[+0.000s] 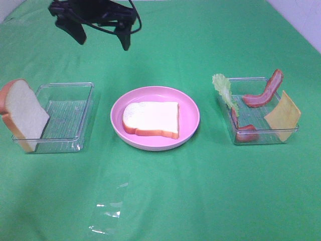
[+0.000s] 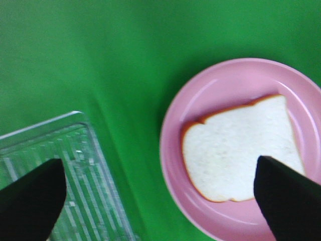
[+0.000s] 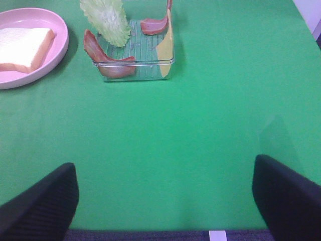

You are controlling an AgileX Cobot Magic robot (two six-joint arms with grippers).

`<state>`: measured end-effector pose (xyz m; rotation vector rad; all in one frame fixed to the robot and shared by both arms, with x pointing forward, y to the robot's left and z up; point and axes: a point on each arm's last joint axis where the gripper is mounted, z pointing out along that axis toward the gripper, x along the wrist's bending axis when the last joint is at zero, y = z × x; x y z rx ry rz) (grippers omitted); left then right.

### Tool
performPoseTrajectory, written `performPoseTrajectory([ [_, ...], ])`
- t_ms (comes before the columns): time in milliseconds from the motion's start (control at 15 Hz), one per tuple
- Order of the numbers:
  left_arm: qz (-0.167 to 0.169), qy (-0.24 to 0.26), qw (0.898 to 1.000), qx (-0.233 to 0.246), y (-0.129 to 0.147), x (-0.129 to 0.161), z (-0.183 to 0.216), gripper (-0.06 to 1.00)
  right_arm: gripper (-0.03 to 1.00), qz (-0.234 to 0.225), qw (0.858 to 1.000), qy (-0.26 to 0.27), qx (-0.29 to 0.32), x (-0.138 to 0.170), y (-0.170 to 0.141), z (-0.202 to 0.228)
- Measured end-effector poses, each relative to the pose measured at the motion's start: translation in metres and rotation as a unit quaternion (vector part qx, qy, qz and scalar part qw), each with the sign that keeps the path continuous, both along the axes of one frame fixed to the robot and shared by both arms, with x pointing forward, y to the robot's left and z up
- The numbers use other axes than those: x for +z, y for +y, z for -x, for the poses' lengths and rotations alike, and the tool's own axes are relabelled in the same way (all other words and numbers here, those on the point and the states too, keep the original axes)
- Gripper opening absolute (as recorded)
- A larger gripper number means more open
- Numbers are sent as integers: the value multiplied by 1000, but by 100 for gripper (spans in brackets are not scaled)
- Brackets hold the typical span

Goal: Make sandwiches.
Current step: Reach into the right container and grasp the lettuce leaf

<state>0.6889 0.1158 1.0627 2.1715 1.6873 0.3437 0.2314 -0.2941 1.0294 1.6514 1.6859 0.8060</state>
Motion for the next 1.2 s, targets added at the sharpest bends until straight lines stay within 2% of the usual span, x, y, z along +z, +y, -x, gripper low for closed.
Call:
performPoseTrajectory([
  [133,-4,-25,999,27,31,22,-3,93,89,0,1000,0,0,0,0,0],
  [333,-22,-49,995,80,112,51,-1,93,89,0,1000,0,0,0,0,0],
  [467,-31,-36,990,135,171,49,0,93,89,0,1000,0,0,0,0,0],
  [533,-32,-15,985,166,211,38,2,93,89,0,1000,0,0,0,0,0],
  [667,-26,5,986,165,223,31,9,93,89,0,1000,0,0,0,0,0],
  [933,-22,26,988,150,217,41,53,93,89,0,1000,0,0,0,0,0],
  [1133,-21,27,988,147,211,61,122,93,89,0,1000,0,0,0,0,0],
  [1200,-18,22,989,146,206,68,178,93,89,0,1000,0,0,0,0,0],
])
